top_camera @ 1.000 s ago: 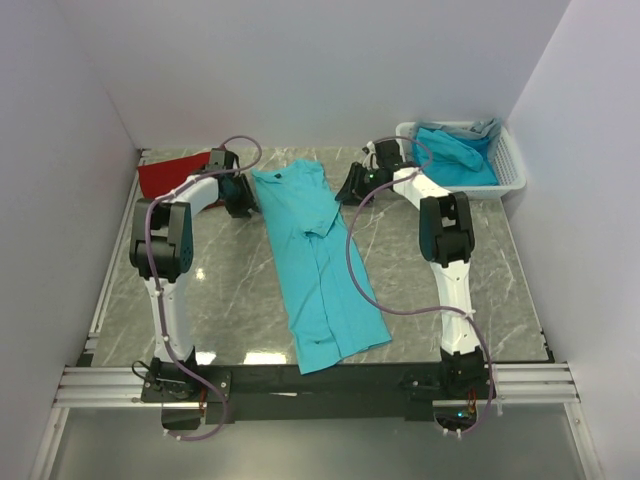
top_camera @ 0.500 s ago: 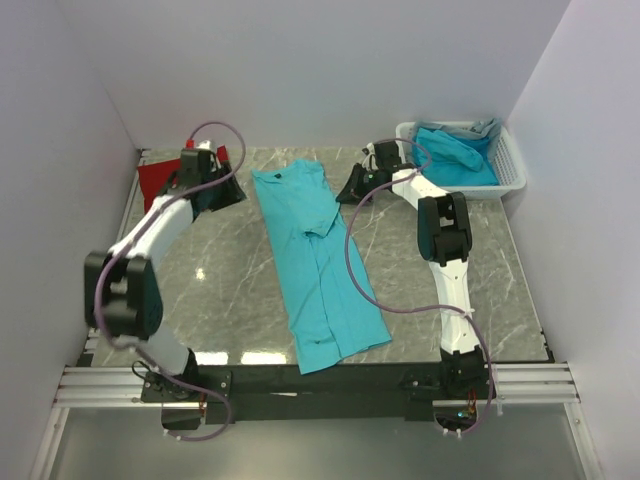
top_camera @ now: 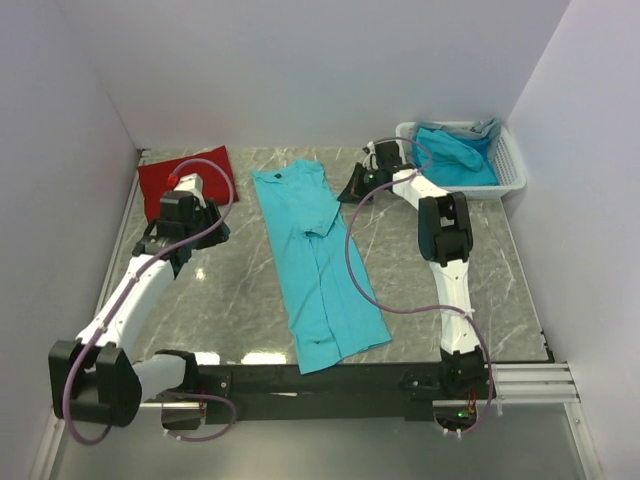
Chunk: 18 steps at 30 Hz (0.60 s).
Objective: Fold and stack the t-shirts
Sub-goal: Fold the tshirt
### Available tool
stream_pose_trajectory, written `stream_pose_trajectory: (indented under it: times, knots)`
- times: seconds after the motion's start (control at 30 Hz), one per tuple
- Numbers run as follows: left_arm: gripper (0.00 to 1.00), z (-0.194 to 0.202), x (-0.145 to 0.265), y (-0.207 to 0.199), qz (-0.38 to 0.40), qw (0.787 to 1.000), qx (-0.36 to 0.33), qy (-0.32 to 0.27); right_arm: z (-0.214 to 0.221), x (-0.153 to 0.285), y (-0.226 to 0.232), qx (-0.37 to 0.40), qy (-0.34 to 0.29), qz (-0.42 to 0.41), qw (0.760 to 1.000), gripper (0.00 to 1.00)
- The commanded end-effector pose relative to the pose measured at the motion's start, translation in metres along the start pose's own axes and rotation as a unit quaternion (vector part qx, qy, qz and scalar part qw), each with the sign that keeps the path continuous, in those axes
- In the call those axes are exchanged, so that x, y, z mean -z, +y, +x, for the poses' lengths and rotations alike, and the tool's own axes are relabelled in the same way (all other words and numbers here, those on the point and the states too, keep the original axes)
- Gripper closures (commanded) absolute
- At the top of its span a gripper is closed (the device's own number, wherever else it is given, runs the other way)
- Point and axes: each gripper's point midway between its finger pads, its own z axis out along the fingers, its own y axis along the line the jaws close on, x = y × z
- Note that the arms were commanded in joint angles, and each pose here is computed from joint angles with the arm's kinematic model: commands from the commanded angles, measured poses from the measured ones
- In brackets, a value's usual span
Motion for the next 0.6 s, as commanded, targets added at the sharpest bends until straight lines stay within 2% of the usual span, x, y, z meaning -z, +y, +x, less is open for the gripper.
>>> stream_pose_trajectory:
  times: [0.0,0.57]
  knots:
    - [0.48,-0.019,0.01,-0.003,0.006,0.999,-0.015,-0.045,-0.038,0.035,0.038,0.052,-0.061,-0.022,0.997,1.0]
    - [0.49,-0.015,0.007,-0.015,0.042,0.998,-0.018,-0.034,-0.033,0.043,0.056,0.108,-0.065,-0.017,0.992,1.0]
